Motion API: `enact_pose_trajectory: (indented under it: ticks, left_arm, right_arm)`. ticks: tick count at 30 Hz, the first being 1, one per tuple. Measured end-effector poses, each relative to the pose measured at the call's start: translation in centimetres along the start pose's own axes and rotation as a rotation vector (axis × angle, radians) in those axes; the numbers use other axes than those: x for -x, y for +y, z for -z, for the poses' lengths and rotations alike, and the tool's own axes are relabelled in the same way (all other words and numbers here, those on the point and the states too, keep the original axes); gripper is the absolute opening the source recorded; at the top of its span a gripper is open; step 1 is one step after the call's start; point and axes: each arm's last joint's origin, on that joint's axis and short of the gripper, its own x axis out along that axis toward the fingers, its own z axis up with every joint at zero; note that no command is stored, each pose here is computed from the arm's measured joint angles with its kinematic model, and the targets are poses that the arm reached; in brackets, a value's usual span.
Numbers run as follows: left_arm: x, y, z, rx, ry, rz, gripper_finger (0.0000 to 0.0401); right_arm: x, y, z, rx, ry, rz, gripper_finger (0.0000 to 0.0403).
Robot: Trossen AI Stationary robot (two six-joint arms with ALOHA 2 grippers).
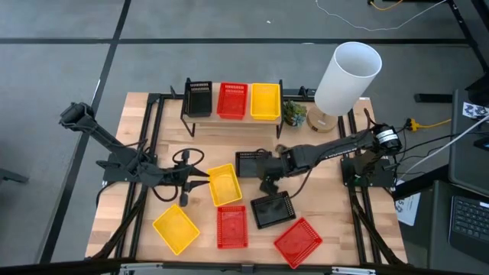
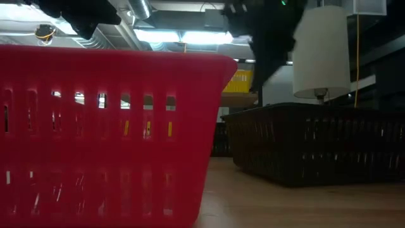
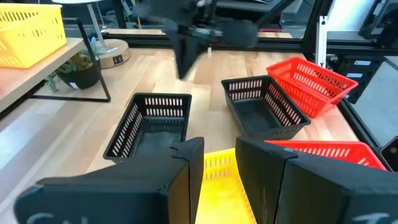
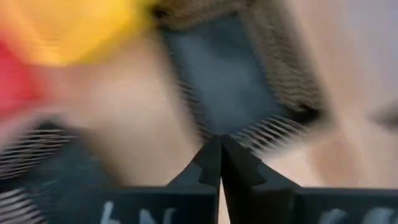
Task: Stack baskets on shelf by color
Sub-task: Stack the top black bin on the other black bin on the shelf
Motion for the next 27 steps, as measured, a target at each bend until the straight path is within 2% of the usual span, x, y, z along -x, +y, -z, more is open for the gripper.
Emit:
enact_pose_trajectory:
  ticks: [3,6,8,10,12,15,17,21,27]
  left_arm:
    - [-0.1,0.1,-0.1,0.009,-0.01,-0.004,0.0086]
    - [-0.1,0.1,-0.3,0.02,-0.023,-0.002,0.0086]
    - [-0.1,0.1,-0.3,0.02,-0.024,-0.001,0.0086]
    - [-0.1,0.1,-0.3,0.02,-0.024,-0.001,0.0086]
    - [-0.1,0.1,-0.3,0.02,-0.024,-0.002,0.0086]
    - [-0.1,0.1,-0.3,0.02,-0.024,-0.002,0.0086]
    - [-0.1,0.1,-0.3,0.02,-0.024,-0.002,0.0086]
    - [-0.1,0.1,-0.3,0.043,-0.023,-0.001,0.0086]
    - [-0.1,0.0,-0.2,0.104,-0.021,-0.001,0.0086]
  right_arm:
    - [-0.6,-1.5,1.9,-0.094,0.116,0.183,0.0003]
    - [-2.7,-2.6,3.2,-0.186,0.154,0.234,0.0005]
    - [-4.3,-3.2,3.9,-0.233,0.122,0.246,0.0005]
    - [-5.8,-3.3,3.6,-0.292,0.021,0.185,0.0002]
    - [-6.9,-3.0,2.7,-0.31,-0.097,0.045,0.0002]
    - [-6.9,-1.8,0.3,-0.23,-0.335,-0.265,0.0004]
    - [-6.2,-1.1,-0.8,-0.15,-0.454,-0.39,0.0005]
    - [-5.0,-0.6,-1.8,-0.084,-0.499,-0.424,0.0002]
    - [-3.6,-0.1,-2.5,0.021,-0.351,-0.448,0.0008]
